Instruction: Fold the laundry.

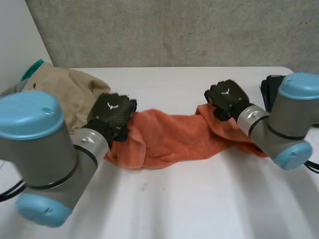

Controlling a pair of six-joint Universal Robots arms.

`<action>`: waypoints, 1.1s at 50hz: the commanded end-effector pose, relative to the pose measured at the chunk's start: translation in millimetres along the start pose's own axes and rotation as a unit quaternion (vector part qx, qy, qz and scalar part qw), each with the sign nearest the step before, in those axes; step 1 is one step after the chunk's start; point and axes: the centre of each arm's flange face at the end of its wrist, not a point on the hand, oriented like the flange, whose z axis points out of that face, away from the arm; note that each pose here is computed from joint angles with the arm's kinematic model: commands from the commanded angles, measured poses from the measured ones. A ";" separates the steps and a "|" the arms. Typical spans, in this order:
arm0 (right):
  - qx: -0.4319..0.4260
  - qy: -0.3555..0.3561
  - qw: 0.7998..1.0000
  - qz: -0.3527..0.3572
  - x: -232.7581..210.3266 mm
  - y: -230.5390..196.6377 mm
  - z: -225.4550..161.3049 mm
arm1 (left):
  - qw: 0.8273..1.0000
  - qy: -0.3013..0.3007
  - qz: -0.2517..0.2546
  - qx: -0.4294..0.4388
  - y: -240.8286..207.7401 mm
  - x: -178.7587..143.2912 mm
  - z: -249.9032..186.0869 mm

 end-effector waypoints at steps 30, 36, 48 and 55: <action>-0.104 -0.013 0.994 -0.025 -30.7 -16.3 -111.6 | 0.991 0.042 0.123 0.039 31.4 11.4 -40.7; -0.126 -0.019 0.992 -0.011 -31.3 -5.3 -117.2 | 0.978 0.045 0.202 0.031 58.7 18.6 -15.8; -0.140 -0.026 0.990 -0.003 -36.5 3.3 -121.4 | 0.958 0.096 0.269 0.014 97.1 32.2 13.3; -0.153 -0.017 0.988 0.002 -32.4 9.0 -121.9 | 0.956 0.085 0.281 0.026 92.8 28.2 24.9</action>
